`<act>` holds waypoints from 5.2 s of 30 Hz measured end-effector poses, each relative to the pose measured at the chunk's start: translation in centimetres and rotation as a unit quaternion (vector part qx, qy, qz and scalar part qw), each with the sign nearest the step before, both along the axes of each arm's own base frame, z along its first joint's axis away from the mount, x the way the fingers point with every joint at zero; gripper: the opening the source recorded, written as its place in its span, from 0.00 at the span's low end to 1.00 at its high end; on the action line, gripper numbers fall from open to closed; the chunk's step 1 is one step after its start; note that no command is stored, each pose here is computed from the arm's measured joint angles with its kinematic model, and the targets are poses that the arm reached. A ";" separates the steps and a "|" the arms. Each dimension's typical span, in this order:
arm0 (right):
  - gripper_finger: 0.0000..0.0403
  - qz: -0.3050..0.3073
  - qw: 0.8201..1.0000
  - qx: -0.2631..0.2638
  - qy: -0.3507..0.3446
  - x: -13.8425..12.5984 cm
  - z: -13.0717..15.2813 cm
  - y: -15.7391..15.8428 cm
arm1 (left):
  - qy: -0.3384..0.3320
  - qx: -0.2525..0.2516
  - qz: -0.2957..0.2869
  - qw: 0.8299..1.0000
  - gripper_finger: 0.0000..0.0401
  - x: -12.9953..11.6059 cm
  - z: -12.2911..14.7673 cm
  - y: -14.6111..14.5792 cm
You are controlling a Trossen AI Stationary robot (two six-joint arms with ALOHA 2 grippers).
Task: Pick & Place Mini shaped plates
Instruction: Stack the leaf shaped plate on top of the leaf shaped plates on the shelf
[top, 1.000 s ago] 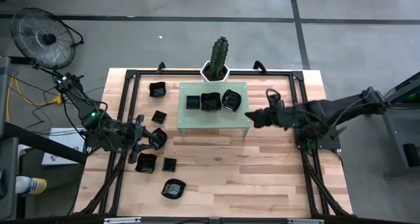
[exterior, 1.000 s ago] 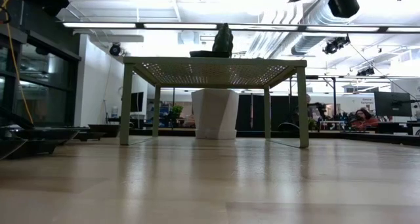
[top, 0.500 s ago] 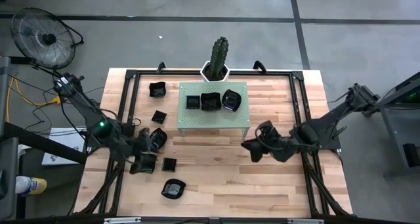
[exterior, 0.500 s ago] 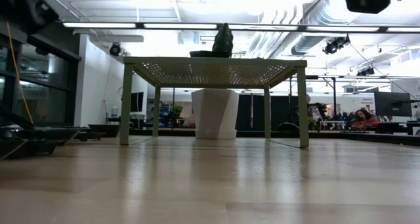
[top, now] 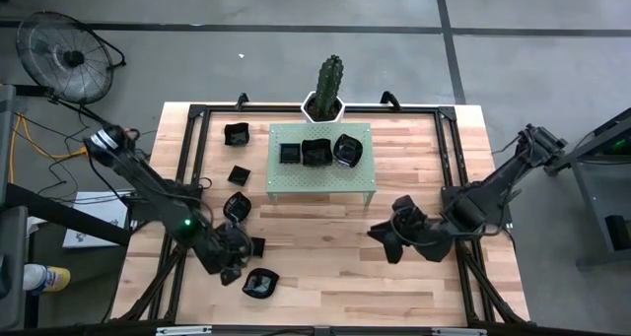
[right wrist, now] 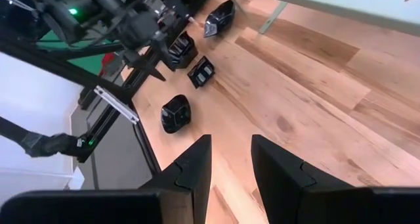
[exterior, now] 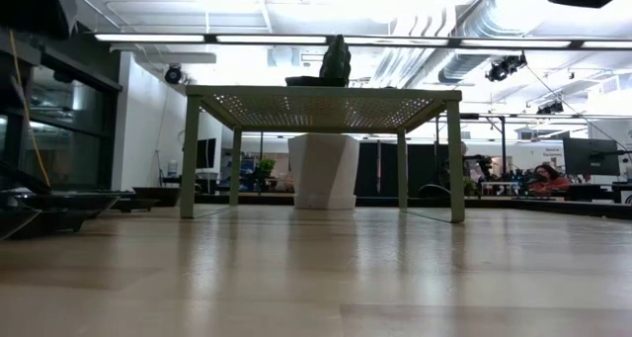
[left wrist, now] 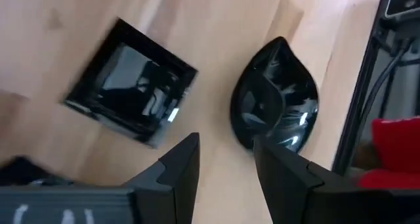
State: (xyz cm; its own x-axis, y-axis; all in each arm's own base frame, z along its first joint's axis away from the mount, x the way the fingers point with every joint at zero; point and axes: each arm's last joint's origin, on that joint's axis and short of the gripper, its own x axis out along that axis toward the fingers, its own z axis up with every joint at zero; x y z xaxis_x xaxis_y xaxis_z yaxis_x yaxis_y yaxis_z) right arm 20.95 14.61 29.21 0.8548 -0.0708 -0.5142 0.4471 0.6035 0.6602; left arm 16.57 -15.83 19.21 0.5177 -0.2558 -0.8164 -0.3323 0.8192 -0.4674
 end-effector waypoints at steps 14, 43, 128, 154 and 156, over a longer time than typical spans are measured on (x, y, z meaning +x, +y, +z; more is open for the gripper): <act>0.26 0.018 0.999 -0.028 -0.011 -1.0 0.1 1.2 | 0.059 -0.075 0.073 0.993 0.36 1.9 -2.4 -2.2; 0.26 0.022 0.999 -0.032 -0.016 -1.3 0.1 1.6 | 0.117 -0.109 0.112 0.981 0.36 2.6 -4.2 -3.3; 0.26 -0.104 0.941 -0.288 -0.141 7.0 -5.3 6.5 | -0.341 0.322 0.308 0.828 0.00 9.5 8.4 -2.4; 0.17 -0.116 0.934 -0.308 -0.136 10.0 -4.4 2.9 | -0.329 0.350 0.286 0.829 0.00 11.3 8.9 -0.7; 0.13 -0.117 0.934 -0.308 -0.136 10.0 -4.4 2.9 | -0.329 0.350 0.286 0.829 0.00 11.3 8.9 -0.7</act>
